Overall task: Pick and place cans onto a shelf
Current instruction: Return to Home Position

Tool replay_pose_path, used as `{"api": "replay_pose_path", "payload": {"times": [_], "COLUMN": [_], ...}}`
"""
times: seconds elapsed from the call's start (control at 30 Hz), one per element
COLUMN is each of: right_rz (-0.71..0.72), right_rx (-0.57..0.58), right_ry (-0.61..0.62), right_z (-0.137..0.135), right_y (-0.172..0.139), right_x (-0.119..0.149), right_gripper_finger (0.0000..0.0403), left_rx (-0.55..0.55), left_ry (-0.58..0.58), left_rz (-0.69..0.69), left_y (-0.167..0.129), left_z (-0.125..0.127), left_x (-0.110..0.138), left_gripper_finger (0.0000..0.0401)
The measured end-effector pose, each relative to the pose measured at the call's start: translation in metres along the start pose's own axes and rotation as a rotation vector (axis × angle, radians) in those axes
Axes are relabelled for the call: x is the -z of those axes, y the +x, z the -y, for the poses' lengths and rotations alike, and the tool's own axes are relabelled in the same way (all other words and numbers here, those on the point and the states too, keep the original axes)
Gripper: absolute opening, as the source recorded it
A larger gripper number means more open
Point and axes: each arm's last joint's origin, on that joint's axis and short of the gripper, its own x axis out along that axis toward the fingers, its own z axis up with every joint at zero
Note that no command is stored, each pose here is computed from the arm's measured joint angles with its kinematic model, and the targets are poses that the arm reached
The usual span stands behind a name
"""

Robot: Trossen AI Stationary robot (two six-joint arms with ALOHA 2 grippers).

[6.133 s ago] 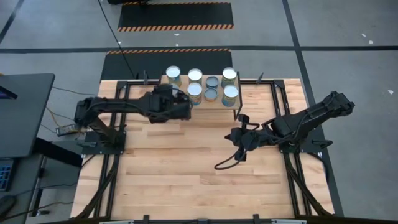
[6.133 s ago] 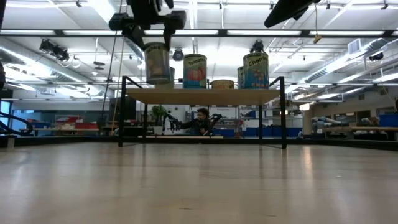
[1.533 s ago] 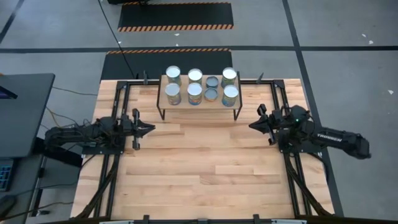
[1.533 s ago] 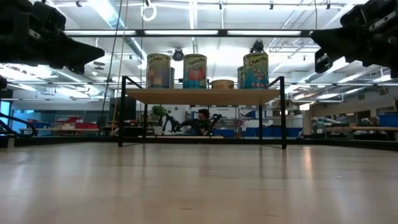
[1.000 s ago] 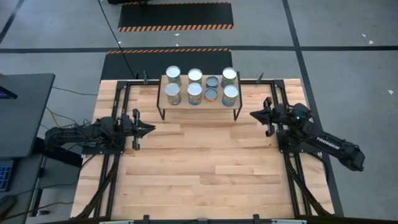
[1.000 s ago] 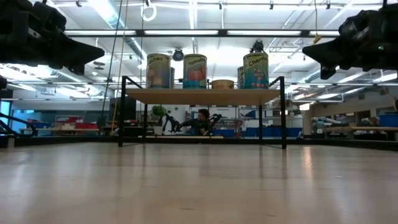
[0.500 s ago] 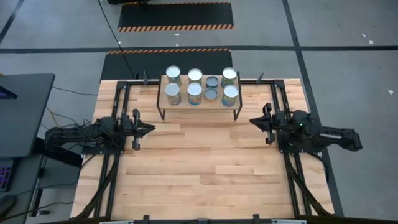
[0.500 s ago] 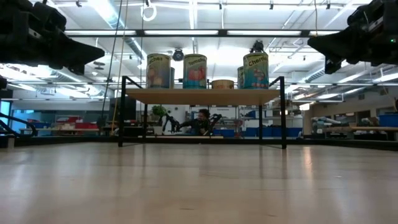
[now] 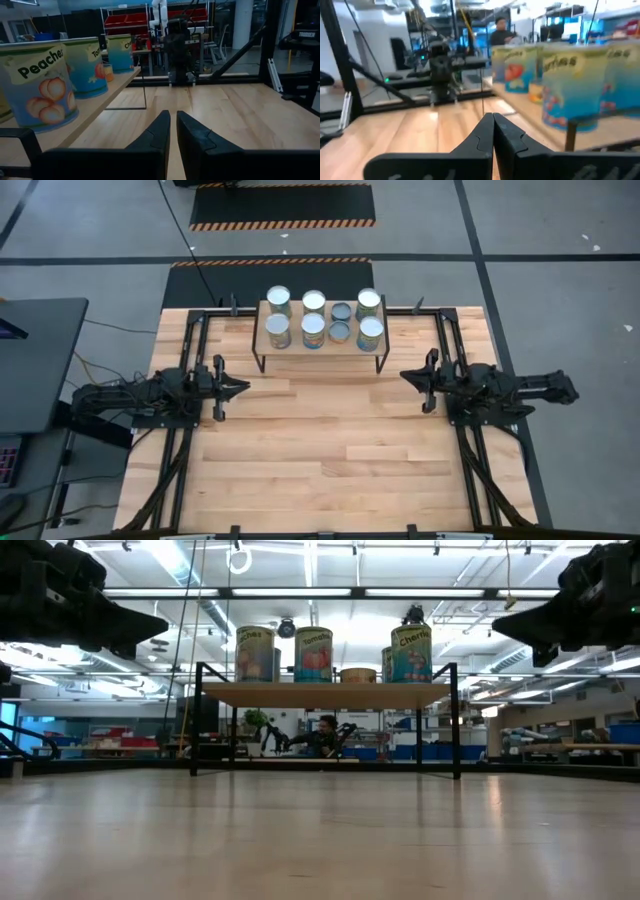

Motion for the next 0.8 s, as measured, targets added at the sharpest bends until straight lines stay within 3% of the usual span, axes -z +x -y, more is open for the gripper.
{"api": "replay_pose_path", "payload": {"times": [0.07, 0.2, 0.37, 0.8], "right_rz": [-0.031, -0.044, -0.072, -0.104], "right_rx": [-0.018, -0.199, -0.130, -0.148], "right_ry": [0.000, -0.008, 0.000, -0.052], "right_z": [-0.0028, -0.0094, -0.0048, -0.0048], "right_y": [-0.0002, -0.0019, -0.0010, 0.0009], "right_x": [0.0030, 0.0040, 0.0068, 0.0099], "right_gripper_finger": [0.0009, 0.0009, 0.0010, 0.0010], "left_rx": [0.000, -0.001, -0.003, 0.002], "left_ry": [0.003, 0.012, 0.022, -0.035], "left_rz": [0.001, 0.004, 0.005, -0.002], "left_y": [0.0000, 0.0000, 0.0000, 0.0000], "left_z": [0.0000, -0.0001, -0.0001, 0.0001], "left_x": [-0.0001, -0.0003, -0.0004, 0.0003], "left_gripper_finger": [0.0039, 0.0039, 0.0039, 0.0039]}}
